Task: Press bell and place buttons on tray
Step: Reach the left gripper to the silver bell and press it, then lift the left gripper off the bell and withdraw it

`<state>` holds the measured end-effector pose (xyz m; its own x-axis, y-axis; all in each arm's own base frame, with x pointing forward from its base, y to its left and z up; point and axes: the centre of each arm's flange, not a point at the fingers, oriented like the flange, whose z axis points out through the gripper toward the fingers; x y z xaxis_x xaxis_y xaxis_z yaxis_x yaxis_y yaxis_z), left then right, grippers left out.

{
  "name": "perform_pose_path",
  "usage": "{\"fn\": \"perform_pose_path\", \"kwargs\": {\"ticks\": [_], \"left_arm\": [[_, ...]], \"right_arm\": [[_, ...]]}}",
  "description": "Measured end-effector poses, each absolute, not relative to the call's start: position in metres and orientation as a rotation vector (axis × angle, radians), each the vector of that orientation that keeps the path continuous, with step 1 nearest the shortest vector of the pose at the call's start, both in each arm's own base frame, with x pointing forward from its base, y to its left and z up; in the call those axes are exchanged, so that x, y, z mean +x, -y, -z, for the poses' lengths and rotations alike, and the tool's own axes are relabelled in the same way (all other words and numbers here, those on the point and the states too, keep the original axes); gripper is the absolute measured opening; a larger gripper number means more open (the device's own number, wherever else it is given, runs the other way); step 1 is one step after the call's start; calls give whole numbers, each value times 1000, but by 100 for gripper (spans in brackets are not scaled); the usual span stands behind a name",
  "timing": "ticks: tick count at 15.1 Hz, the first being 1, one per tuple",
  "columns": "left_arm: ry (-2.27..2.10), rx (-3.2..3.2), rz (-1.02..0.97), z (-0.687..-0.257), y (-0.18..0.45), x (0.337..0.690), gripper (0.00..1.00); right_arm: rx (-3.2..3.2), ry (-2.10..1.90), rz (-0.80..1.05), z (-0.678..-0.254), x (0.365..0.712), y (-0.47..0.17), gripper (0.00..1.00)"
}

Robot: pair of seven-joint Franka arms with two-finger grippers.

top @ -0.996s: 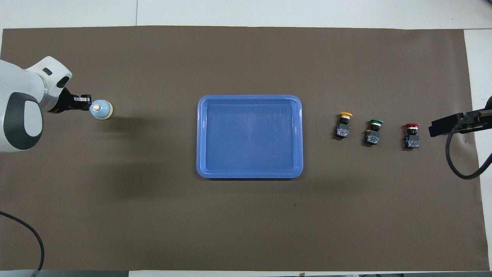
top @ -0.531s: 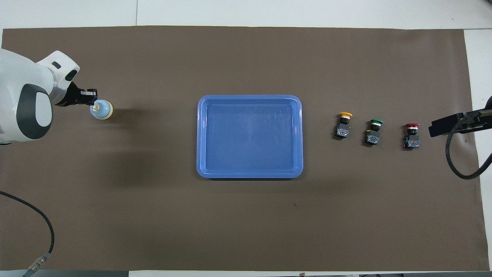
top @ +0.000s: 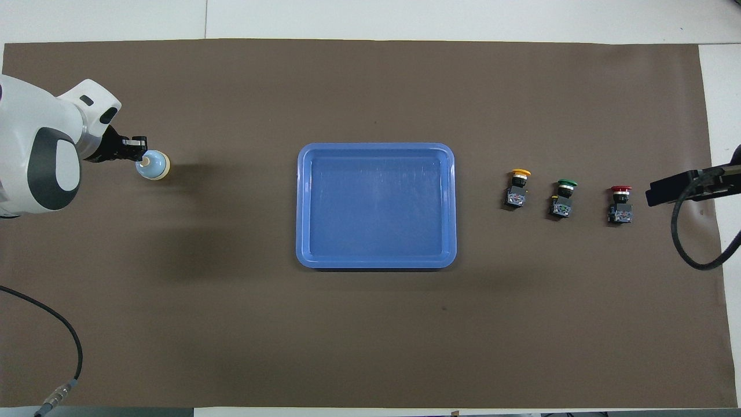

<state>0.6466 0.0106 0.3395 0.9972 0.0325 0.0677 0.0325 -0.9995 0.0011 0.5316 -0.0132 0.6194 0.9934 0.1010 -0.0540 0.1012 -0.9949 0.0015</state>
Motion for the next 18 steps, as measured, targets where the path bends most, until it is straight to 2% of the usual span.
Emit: {"fn": "perform_pose_path", "kwargs": {"ticks": [6,8,10,12,18], "left_arm": [[56,-3137,132,-342,-13,648,1],[60,-3139,108,-364,-14,654,1],[59,-3142,65,-407,-14,656,1],[55,-3146,57,-454,-13,648,16],[55,-3151,143,-569,-14,596,78]], "right_arm": [[3132,-159,84,-619,532,13,100],[3132,-159,84,-619,532,13,100],[3132,-159,84,-619,532,13,100],[3132,-159,84,-619,532,13,100],[3133,-146,91,-619,531,17,100]]}}
